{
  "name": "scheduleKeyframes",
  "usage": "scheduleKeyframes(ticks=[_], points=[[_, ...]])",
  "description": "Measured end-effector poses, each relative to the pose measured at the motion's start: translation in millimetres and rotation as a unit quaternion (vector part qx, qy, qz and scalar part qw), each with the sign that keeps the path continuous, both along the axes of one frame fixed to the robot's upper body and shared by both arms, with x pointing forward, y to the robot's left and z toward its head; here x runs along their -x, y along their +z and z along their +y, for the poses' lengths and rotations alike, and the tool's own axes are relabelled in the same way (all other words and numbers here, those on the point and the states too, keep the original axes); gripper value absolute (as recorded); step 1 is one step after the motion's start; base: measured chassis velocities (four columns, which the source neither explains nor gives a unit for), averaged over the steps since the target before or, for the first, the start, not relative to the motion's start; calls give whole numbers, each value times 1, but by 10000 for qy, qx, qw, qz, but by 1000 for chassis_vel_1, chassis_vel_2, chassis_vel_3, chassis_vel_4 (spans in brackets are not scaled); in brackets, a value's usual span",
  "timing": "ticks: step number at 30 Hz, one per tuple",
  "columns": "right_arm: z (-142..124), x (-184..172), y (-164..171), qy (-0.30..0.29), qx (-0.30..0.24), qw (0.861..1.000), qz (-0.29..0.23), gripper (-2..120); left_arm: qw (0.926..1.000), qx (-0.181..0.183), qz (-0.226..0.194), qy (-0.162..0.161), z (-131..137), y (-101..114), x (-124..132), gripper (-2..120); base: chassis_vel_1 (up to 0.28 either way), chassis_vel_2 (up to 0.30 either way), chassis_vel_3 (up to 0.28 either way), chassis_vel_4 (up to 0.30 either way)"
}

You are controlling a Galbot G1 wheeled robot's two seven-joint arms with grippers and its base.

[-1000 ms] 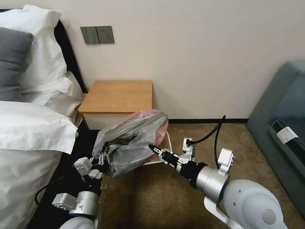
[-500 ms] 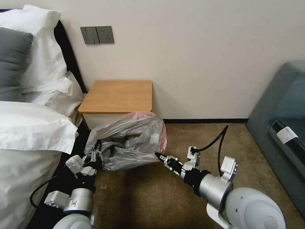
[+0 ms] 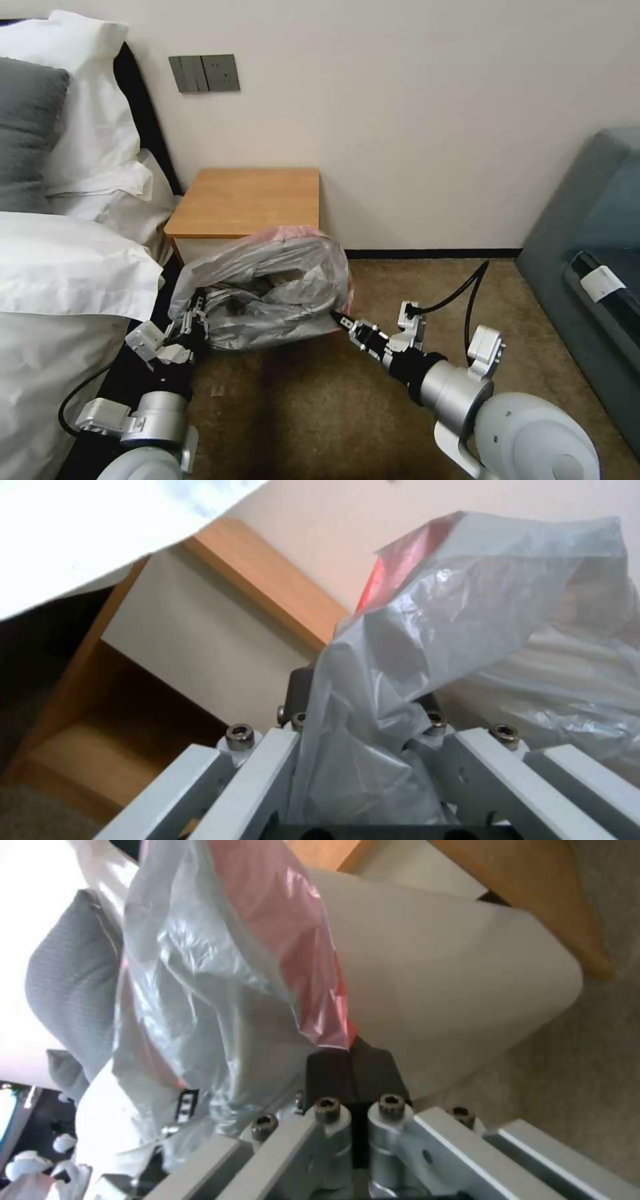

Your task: Pick up the garbage bag from the table and place it over the trash can.

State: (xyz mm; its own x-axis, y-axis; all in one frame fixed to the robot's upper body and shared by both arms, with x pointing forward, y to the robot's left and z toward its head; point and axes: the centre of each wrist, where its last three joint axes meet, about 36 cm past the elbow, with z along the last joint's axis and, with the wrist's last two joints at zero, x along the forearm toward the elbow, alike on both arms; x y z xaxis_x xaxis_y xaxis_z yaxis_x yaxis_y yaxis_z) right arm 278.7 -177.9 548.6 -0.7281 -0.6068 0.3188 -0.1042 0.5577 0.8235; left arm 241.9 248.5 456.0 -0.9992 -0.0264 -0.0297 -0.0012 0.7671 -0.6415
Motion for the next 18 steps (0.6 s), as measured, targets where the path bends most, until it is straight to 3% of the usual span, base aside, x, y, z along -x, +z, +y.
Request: scheduleKeyframes(ticks=[8,13,18], points=[[2,-10,-15,96,269,9993,-243,0,9982,570,26,-162,7,15,2,10,0,0,0,0],[1,-12,-17,78,328,9990,-300,0,9979,609,52,-225,10,15,2,10,0,0,0,0],[-2,-7,-11,149,467,9978,-444,2,9990,381,112,-195,14,3,0,10,0,0,0,0]])
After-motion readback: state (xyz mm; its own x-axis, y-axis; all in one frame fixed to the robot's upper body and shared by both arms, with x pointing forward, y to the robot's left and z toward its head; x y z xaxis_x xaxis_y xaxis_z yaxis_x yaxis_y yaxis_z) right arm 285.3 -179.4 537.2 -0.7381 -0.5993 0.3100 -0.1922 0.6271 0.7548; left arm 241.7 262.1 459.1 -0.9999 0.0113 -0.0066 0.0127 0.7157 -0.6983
